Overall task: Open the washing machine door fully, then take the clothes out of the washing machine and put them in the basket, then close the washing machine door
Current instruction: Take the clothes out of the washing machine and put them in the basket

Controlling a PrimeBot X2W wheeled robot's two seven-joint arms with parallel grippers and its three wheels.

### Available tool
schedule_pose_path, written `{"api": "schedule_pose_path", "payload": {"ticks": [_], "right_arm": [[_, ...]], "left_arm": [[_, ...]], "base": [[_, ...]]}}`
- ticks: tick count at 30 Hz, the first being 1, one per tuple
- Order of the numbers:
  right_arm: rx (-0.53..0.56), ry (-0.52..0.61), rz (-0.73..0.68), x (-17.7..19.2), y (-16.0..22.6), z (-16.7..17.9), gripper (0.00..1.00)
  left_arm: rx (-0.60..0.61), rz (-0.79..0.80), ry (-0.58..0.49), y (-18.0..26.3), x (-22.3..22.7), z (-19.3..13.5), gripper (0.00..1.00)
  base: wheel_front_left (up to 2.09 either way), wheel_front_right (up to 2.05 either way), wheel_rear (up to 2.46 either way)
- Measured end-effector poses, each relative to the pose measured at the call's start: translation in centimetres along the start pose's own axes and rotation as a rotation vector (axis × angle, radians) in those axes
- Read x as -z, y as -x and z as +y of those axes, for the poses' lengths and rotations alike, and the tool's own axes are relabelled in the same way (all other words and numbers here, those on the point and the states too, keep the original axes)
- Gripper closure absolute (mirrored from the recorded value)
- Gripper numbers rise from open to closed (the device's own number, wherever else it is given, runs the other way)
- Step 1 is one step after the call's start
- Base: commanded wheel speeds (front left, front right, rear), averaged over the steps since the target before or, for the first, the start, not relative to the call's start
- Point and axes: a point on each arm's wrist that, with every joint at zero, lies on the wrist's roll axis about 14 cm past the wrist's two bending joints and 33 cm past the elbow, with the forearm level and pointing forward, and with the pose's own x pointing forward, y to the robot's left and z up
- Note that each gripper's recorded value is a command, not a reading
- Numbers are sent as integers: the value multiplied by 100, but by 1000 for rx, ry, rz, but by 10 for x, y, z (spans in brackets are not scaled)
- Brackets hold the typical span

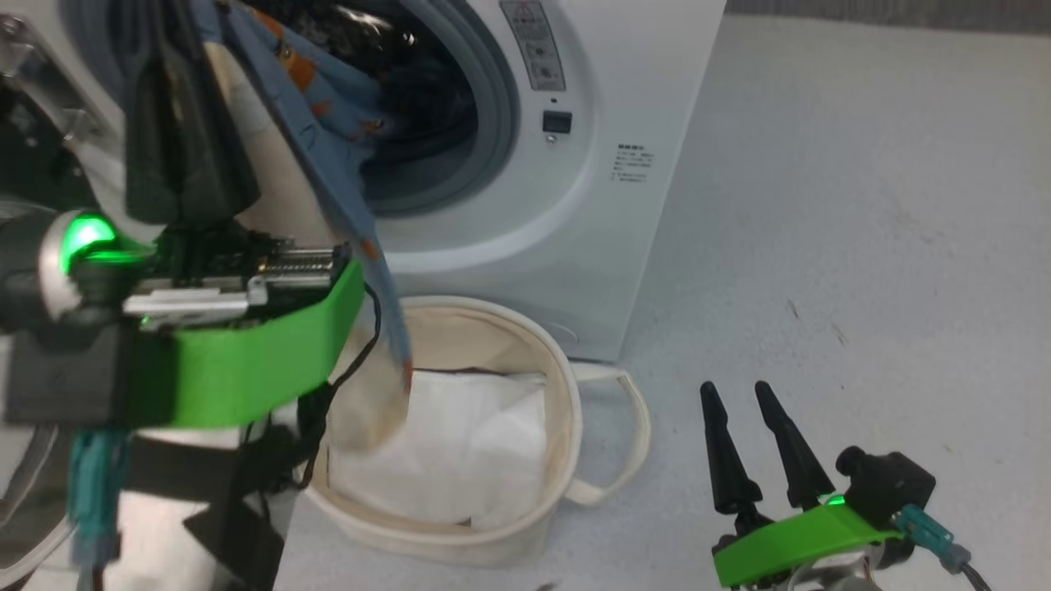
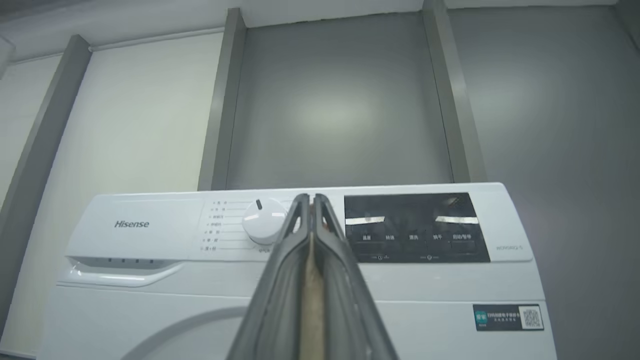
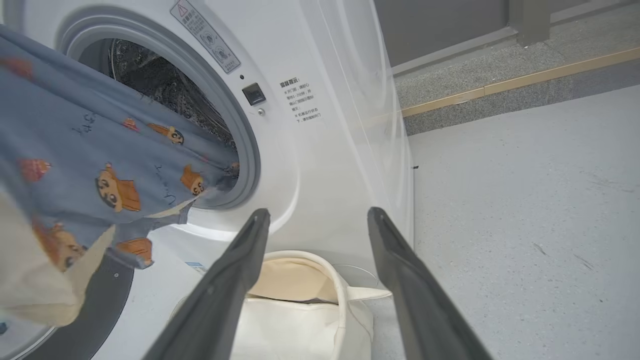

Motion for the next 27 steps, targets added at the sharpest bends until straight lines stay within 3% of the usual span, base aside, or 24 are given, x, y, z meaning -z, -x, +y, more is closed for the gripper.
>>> {"api": "schedule_pose_path", "payload": {"ticks": [7, 19, 22, 27], "right_arm": [[-33, 0, -5, -2, 1, 12, 0], [-31, -8, 17, 6, -3, 10, 0], [-23, -6, 14, 5, -3, 7, 0], [-2, -5, 14, 5, -1, 0, 0]], "left_arm": [[-17, -153, 27, -2, -61, 8, 100], [-4, -89, 15, 0, -37, 7, 100], [40, 135, -20, 25, 32, 1, 100], [93, 586, -92, 116, 150, 6, 100]], "base": [[0, 0, 0], [0, 0, 0], [0, 0, 0], [0, 0, 0]]}}
